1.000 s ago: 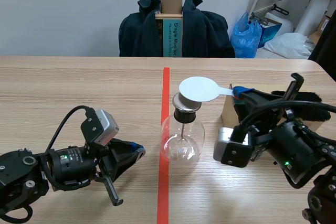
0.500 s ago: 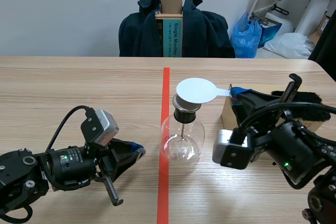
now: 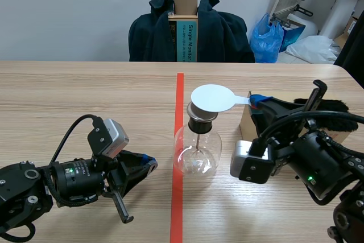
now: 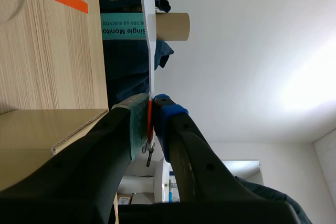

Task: Do the electroscope experiment.
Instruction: 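Hold the plate still at the electroscope, then move the plate toward and away from the electroscope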

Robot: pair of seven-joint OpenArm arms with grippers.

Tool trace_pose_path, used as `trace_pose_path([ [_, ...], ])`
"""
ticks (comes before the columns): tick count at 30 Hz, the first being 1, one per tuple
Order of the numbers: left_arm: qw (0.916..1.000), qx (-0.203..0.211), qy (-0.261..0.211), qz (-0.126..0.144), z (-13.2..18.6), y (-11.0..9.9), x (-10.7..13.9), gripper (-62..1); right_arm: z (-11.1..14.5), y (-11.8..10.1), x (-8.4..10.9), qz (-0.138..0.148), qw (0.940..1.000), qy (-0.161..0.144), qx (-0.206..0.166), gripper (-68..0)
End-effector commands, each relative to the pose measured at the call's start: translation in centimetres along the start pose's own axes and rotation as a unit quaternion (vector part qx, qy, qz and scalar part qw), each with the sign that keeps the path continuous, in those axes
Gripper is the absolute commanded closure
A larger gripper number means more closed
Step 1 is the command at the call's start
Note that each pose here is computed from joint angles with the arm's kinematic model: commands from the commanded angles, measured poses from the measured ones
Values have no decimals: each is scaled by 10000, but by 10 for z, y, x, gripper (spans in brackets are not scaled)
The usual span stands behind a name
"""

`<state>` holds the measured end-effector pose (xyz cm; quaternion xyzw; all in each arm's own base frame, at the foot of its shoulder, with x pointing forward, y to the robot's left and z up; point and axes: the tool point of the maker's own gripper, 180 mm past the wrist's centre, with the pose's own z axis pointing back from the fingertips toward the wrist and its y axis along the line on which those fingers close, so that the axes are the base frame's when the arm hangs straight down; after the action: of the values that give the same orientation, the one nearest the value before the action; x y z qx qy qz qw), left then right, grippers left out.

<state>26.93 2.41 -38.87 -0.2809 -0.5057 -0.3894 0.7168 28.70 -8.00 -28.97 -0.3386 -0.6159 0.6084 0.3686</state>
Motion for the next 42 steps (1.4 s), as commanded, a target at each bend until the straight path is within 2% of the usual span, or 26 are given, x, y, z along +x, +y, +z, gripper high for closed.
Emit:
trace_pose_path([
  [1, 9997, 39, -252, -9, -2, 3, 14, -21, -2, -13, -8, 124, 9998, 47, -173, -8],
  [30, 9997, 41, -252, -9, -2, 3, 14, -21, -2, -12, -5, 144, 9998, -24, -163, -8],
  [35, 9997, 41, -252, -9, -2, 3, 14, -21, -2, -13, -18, 135, 9992, 336, -170, -8],
  [42, 9997, 41, -252, -9, -2, 3, 14, -21, 3, -13, -49, 117, 9923, 1217, -181, -8],
])
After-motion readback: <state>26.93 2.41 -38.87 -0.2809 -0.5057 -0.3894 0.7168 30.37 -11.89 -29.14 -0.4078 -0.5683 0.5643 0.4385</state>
